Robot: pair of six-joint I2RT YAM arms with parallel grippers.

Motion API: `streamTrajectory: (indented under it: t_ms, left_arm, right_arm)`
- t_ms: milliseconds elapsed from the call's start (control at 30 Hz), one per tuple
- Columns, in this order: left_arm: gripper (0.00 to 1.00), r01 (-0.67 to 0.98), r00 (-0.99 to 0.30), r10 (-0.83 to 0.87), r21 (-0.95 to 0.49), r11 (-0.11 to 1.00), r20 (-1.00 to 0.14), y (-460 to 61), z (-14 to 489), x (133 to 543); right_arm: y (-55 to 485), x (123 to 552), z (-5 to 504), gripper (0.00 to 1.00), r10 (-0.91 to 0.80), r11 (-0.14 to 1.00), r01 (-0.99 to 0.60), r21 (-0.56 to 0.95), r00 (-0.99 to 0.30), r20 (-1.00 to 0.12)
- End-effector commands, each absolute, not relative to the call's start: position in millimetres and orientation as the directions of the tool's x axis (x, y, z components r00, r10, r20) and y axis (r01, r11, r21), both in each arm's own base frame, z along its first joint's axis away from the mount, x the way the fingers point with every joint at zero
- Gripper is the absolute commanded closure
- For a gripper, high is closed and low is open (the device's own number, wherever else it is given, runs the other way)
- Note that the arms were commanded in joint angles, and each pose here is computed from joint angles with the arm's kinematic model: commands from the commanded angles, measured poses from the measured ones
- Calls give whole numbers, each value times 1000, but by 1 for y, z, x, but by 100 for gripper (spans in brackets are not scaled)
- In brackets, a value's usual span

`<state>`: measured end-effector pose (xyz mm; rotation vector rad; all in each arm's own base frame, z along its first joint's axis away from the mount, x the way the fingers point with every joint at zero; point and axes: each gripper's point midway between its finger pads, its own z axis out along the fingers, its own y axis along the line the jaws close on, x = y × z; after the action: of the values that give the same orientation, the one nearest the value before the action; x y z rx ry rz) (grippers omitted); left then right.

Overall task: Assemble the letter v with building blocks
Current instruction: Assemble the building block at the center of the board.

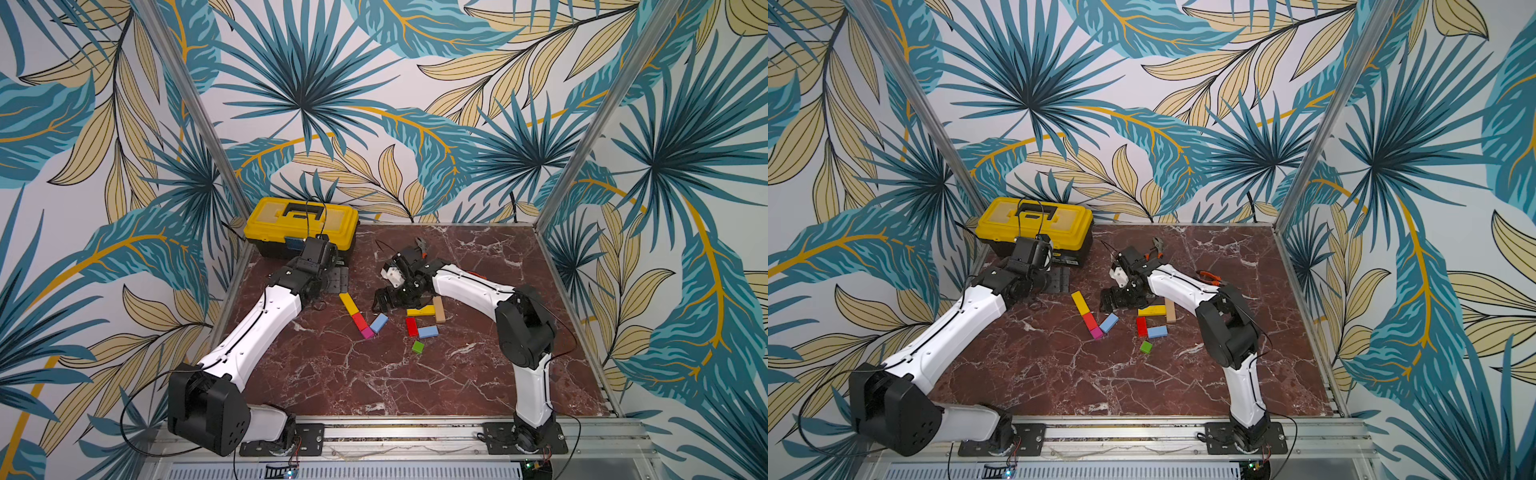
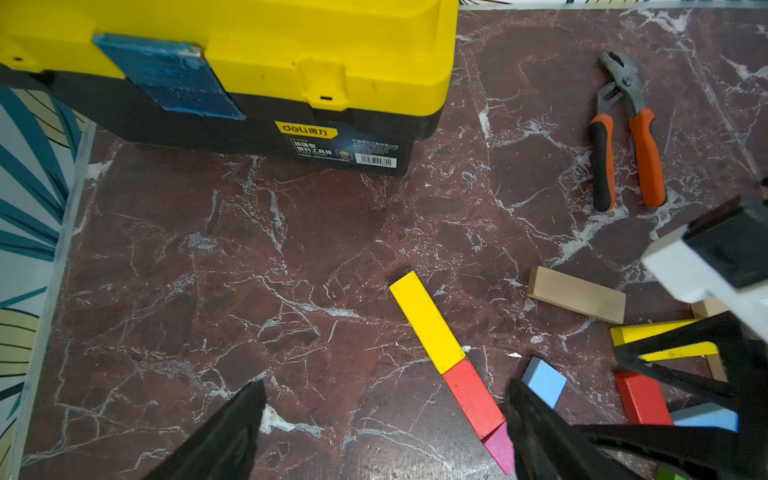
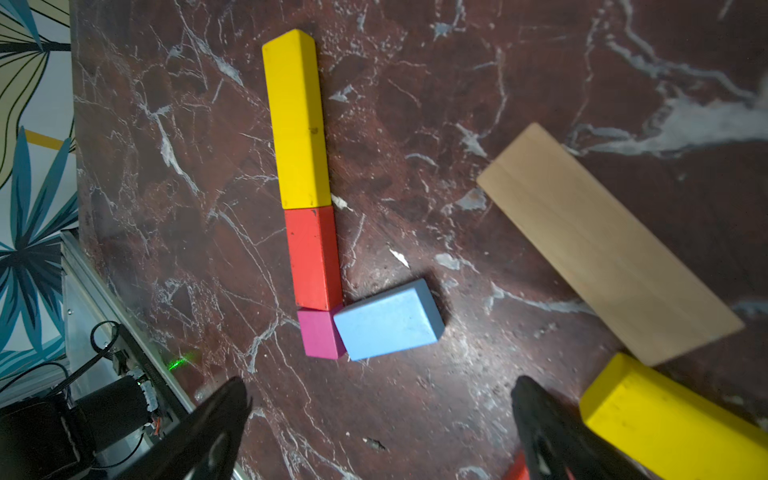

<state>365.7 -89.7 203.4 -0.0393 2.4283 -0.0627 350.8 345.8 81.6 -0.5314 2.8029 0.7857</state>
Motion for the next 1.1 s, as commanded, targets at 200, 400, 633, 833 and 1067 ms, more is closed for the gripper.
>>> streamTrajectory:
  t_ms: [200, 400, 633, 833, 1067]
  left_arm:
    - [6, -16, -733, -73, -90, 996, -677, -88, 211, 365]
    - [5, -15, -730, -75, -93, 996, -679, -88, 213, 365]
    - [3, -15, -732, -76, -95, 995, -677, -88, 212, 364]
    - [2, -14, -734, -74, -94, 995, -675, -88, 211, 365]
    - [1, -11, -734, -75, -98, 995, -675, -88, 211, 365]
  right_arm:
    - [368, 348, 68, 0, -327, 775, -402, 488, -915, -234]
    - [371, 347, 60, 0, -329, 778, -398, 486, -917, -224]
    - [373, 345, 53, 1, -333, 777, -393, 492, -919, -209]
    - [374, 342, 48, 0, -340, 776, -391, 495, -920, -194]
    - [375, 336, 44, 1, -352, 775, -395, 493, -918, -183]
